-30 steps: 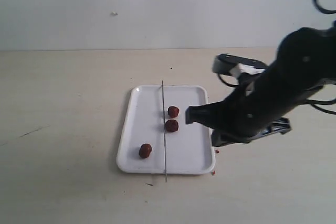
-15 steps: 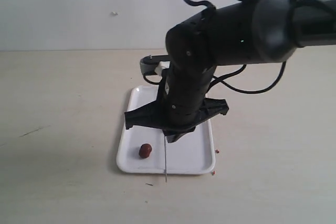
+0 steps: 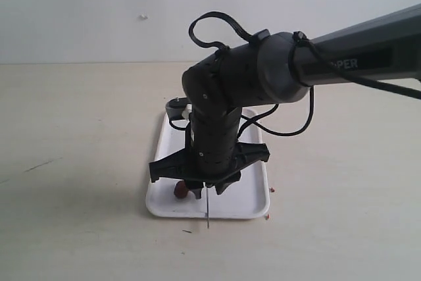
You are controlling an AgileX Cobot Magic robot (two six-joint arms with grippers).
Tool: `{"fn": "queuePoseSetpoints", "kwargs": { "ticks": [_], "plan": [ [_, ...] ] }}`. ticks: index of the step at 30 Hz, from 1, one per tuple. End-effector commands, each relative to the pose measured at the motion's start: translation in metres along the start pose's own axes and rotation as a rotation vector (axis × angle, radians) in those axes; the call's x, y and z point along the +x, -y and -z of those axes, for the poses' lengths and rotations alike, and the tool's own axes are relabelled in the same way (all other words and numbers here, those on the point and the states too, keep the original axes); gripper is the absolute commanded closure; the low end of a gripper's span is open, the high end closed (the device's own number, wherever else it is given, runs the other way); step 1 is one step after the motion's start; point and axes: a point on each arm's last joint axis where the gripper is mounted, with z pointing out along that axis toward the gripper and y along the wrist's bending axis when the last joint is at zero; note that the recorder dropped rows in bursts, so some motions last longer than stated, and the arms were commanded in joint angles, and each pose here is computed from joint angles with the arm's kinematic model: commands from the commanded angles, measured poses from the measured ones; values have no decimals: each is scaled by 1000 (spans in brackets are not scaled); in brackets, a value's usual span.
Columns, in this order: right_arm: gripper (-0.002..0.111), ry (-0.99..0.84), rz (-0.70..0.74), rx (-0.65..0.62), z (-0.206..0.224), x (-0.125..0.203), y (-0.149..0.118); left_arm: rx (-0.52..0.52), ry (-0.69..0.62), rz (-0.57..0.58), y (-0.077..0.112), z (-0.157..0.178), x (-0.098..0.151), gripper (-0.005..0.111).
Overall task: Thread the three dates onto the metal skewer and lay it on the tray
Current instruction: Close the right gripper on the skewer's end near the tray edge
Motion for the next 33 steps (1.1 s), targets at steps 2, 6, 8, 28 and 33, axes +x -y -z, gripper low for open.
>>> {"fn": "queuePoseSetpoints", "kwargs": {
  "ticks": [2, 6, 8, 28, 33],
  "plan": [
    [71, 41, -6, 3, -3, -4, -1, 4, 4, -5, 0, 0, 0, 107],
    [71, 43, 6, 27, -9, -5, 0, 4, 4, -5, 0, 0, 0, 107],
    [71, 37, 7, 29, -13, -4, 0, 4, 4, -5, 0, 0, 0, 107],
    [72, -3, -4, 61, -27, -1, 2, 4, 4, -5, 0, 0, 0, 107],
    [72, 19, -13, 42, -32, -3, 0, 4, 4, -5, 0, 0, 0, 107]
  ]
}}
